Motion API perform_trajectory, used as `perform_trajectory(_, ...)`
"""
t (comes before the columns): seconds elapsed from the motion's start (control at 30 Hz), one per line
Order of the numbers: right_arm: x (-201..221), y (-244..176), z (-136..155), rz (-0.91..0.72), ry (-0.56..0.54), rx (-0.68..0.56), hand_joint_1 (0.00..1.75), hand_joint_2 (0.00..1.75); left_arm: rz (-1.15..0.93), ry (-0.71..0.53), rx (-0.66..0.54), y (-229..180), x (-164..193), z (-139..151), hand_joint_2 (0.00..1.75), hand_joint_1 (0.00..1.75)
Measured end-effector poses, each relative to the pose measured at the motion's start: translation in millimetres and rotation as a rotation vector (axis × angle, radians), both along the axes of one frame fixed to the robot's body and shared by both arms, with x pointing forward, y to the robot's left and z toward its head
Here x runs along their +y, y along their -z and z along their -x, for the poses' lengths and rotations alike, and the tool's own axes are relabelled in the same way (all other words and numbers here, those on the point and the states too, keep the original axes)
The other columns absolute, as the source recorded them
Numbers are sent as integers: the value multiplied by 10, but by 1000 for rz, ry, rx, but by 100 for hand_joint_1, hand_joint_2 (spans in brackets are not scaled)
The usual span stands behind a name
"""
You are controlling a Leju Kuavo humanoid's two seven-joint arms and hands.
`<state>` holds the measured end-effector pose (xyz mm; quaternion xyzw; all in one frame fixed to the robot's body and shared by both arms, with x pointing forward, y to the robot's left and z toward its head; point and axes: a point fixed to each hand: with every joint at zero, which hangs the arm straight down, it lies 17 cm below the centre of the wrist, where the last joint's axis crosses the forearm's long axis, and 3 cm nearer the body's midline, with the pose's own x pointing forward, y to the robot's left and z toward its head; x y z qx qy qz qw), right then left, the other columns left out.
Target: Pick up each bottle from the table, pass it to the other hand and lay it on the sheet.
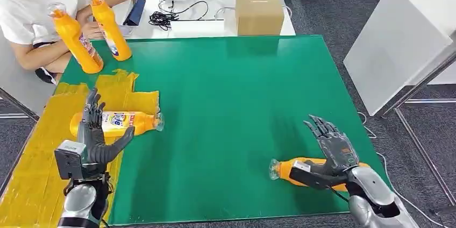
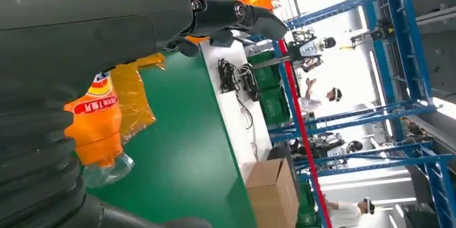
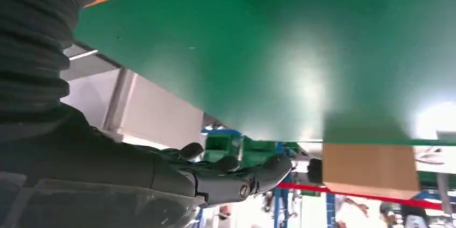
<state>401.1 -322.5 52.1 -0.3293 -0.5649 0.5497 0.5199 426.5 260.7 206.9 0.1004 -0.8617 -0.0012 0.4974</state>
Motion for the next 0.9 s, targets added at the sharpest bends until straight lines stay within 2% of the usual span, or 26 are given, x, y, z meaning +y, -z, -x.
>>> perform_trajectory(0.07,28,-59,5,-25,-8,-34,0,175,1,4,-1,-4,-15,0,175,0)
perform_trajectory(0.1,69,-157,-3,-45,-9,-90,0,175,1,6,0,-1,-23,2,175,0)
perform_trajectory(0.33,636,-1348,189,-329,-5,-576,0,175,9,-1,7,38,-41,30,175,0)
perform_trajectory(0.43,764,-1638,318,-379,-18,-659,0,175,14,-5,6,38,-39,35,175,0)
perform_trajectory(0.6,846,-1791,435,-417,-30,-692,0,175,14,-9,5,37,-36,36,175,0)
perform_trajectory(0.83,883,-1721,461,-434,-37,-646,0,175,15,-12,7,48,-30,42,175,0)
perform_trajectory(0.9,915,-1627,433,-418,-43,-594,0,175,17,-12,8,50,-28,43,175,0)
